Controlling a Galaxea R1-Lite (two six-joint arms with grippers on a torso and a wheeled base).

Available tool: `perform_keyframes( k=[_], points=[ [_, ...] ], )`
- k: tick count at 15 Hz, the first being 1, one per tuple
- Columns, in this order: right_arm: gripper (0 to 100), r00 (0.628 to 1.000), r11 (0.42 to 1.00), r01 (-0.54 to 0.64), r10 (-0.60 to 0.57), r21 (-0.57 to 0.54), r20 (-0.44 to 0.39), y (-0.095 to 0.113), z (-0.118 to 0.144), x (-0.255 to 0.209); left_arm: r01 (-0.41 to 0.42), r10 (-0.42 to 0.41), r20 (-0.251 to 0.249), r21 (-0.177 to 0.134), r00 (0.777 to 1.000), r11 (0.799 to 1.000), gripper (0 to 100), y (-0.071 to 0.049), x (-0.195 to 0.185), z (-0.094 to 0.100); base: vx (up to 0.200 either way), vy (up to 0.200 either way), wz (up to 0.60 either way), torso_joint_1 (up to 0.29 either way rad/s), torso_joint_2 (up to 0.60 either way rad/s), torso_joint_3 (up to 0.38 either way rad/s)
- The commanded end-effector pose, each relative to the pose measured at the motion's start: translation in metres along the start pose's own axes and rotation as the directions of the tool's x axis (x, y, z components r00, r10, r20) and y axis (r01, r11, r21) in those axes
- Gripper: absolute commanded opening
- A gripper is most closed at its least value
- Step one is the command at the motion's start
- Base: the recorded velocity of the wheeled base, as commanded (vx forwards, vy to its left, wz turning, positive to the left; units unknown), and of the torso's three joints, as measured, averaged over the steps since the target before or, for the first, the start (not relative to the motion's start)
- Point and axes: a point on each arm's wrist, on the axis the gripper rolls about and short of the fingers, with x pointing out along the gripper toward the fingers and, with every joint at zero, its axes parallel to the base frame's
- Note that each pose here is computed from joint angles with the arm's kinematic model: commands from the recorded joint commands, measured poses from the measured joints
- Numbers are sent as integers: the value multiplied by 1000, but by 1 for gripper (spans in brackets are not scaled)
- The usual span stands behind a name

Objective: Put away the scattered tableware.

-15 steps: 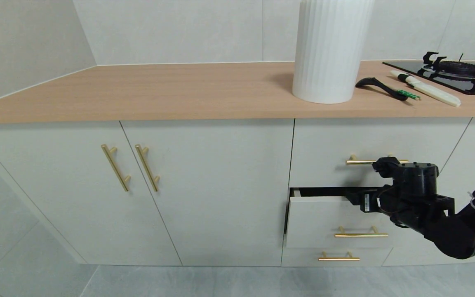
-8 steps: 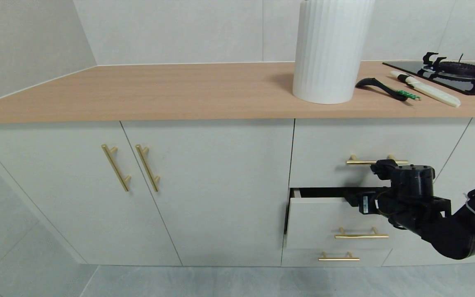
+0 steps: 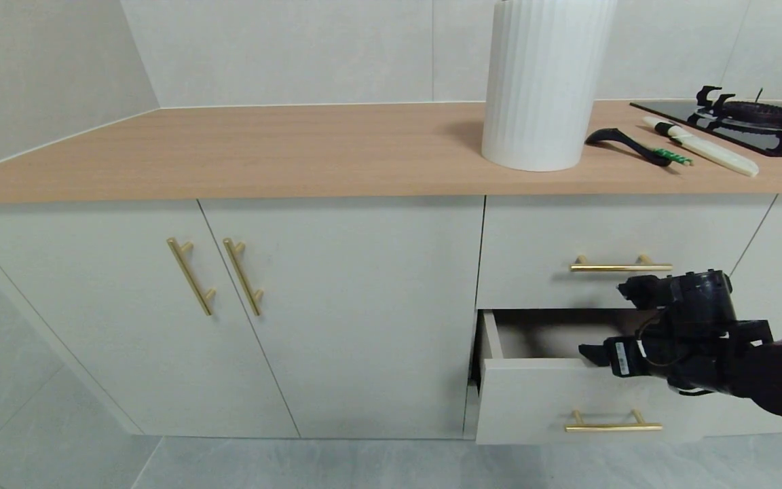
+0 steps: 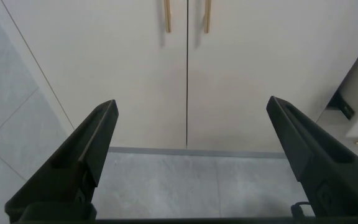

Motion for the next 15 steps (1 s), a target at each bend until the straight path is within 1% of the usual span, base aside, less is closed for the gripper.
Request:
perform_keyframes(
  k=[1, 3, 5, 6, 7, 8, 9, 10, 13, 15],
  points=[
    [100, 999, 1000, -16, 17, -9, 37, 0, 11, -25, -1, 1, 0, 0, 1000, 1000, 100, 0, 0, 0, 0, 0, 0, 0, 0, 0],
    [100, 1000, 1000, -21, 21, -21, -9, 1, 11, -37, -1, 1, 0, 0, 1000, 1000, 100, 0, 0, 0, 0, 0, 0, 0, 0, 0],
    [100, 995, 998, -34, 30, -44, -92, 4, 11, -50, -1, 1, 0, 0, 1000, 1000, 100, 0, 0, 0, 0, 0, 0, 0, 0, 0],
    [100, 986, 997, -59, 49, -58, -159, 6, 12, -62, -1, 1, 0, 0, 1000, 1000, 100, 0, 0, 0, 0, 0, 0, 0, 0, 0],
    [100, 978, 995, -75, 60, -66, -201, 8, 12, -69, -1, 1, 0, 0, 1000, 1000, 100, 0, 0, 0, 0, 0, 0, 0, 0, 0],
    [100, 959, 993, -92, 68, -75, -276, 9, 11, -80, -1, 1, 0, 0, 1000, 1000, 100, 0, 0, 0, 0, 0, 0, 0, 0, 0],
    [100, 953, 990, -114, 87, -80, -290, 10, 12, -83, -1, 1, 0, 0, 1000, 1000, 100, 0, 0, 0, 0, 0, 0, 0, 0, 0],
    [100, 953, 989, -124, 97, -78, -288, 11, 12, -83, -1, 1, 0, 0, 1000, 1000, 100, 0, 0, 0, 0, 0, 0, 0, 0, 0],
    [100, 953, 989, -121, 94, -79, -290, 12, 12, -77, -1, 1, 0, 0, 1000, 1000, 100, 0, 0, 0, 0, 0, 0, 0, 0, 0],
    [100, 948, 989, -122, 93, -77, -306, 13, 9, -70, -1, 1, 0, 0, 1000, 1000, 100, 0, 0, 0, 0, 0, 0, 0, 0, 0]
  ],
)
